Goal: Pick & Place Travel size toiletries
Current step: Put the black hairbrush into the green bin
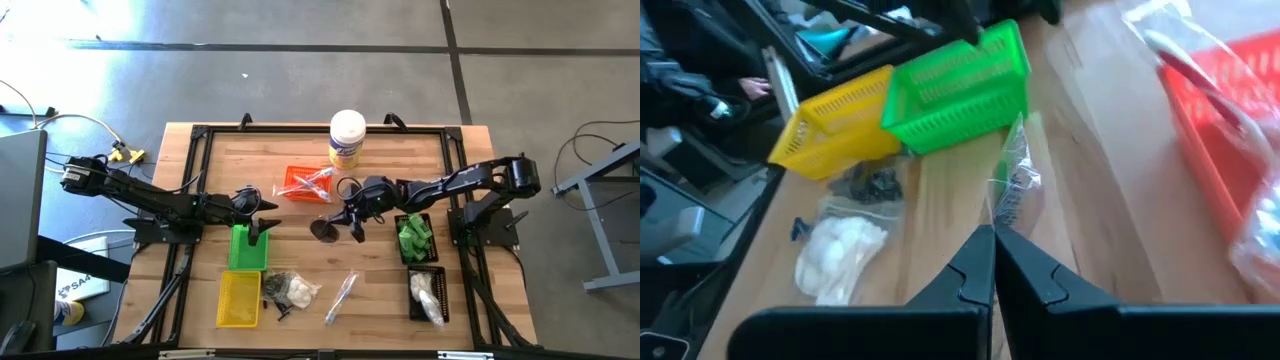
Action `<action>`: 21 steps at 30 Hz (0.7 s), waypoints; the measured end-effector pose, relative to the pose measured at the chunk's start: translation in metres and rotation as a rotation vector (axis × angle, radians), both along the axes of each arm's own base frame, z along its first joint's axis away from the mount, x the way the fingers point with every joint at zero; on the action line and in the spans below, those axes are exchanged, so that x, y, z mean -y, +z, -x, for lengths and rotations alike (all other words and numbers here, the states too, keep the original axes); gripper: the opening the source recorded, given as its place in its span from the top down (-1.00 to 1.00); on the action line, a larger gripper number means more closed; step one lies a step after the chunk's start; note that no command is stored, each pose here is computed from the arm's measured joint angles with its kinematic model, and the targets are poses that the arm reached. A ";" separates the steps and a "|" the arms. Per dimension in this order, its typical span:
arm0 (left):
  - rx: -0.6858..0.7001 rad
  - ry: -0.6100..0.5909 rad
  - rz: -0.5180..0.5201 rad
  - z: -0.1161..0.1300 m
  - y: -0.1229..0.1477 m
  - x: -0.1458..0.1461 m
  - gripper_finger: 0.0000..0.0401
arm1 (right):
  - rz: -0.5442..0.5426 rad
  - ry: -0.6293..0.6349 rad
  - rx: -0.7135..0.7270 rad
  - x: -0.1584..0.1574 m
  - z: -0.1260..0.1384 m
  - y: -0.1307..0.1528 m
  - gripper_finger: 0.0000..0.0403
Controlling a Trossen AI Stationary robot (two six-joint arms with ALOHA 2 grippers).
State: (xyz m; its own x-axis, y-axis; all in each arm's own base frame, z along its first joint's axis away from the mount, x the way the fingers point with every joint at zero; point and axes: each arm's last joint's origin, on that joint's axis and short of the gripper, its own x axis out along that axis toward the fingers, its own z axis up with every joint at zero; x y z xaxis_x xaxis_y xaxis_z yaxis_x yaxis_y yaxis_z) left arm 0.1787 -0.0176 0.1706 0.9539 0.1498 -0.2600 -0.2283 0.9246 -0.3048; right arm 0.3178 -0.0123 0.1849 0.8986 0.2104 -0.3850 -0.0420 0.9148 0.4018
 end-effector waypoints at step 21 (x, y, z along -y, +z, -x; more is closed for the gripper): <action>0.072 0.003 0.023 -0.002 0.007 0.000 -0.24 | 0.113 0.014 0.265 0.000 -0.007 0.022 0.99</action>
